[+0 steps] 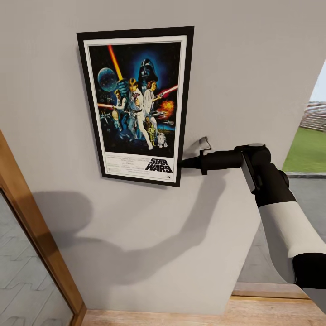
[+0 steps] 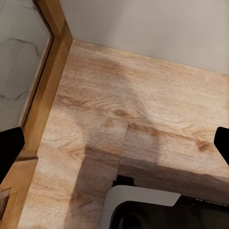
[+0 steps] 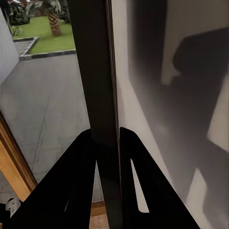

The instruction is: Pick up the poster from the kitchen countertop and hang it on one of the wall nails in the kitchen.

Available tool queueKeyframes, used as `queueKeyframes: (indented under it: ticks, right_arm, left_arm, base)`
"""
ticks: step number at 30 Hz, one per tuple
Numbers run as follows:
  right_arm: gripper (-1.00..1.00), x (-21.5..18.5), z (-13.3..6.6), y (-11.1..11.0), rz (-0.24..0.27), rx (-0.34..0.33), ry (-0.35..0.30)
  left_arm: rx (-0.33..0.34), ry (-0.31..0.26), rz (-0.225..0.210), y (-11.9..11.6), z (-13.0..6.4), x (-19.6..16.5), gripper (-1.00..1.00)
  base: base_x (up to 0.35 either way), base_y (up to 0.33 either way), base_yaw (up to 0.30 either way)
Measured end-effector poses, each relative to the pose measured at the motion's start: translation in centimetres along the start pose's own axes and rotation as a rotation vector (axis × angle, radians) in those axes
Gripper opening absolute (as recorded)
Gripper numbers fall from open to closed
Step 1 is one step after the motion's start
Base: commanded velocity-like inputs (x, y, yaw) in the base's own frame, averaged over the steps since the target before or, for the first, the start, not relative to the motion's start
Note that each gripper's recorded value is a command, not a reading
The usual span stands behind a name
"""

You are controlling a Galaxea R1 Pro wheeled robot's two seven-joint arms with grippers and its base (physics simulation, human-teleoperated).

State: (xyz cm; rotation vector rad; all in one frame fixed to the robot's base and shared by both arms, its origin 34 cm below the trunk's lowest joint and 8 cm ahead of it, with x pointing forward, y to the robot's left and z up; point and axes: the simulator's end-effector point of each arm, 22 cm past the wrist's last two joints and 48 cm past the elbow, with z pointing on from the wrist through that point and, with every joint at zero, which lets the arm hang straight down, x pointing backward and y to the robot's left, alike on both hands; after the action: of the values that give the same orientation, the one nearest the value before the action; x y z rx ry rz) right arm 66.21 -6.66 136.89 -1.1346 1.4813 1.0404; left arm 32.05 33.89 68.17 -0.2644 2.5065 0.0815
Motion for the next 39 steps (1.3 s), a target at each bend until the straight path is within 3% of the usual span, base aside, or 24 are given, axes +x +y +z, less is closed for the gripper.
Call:
queueKeyframes:
  ticks: [39]
  right_arm:
    - [-1.0,0.0,0.0,0.0,0.0,0.0,0.0]
  left_arm:
    - [-0.001,0.0,0.001,0.11,0.0,-0.02,1.0]
  base:
    - [0.0,0.014,0.0]
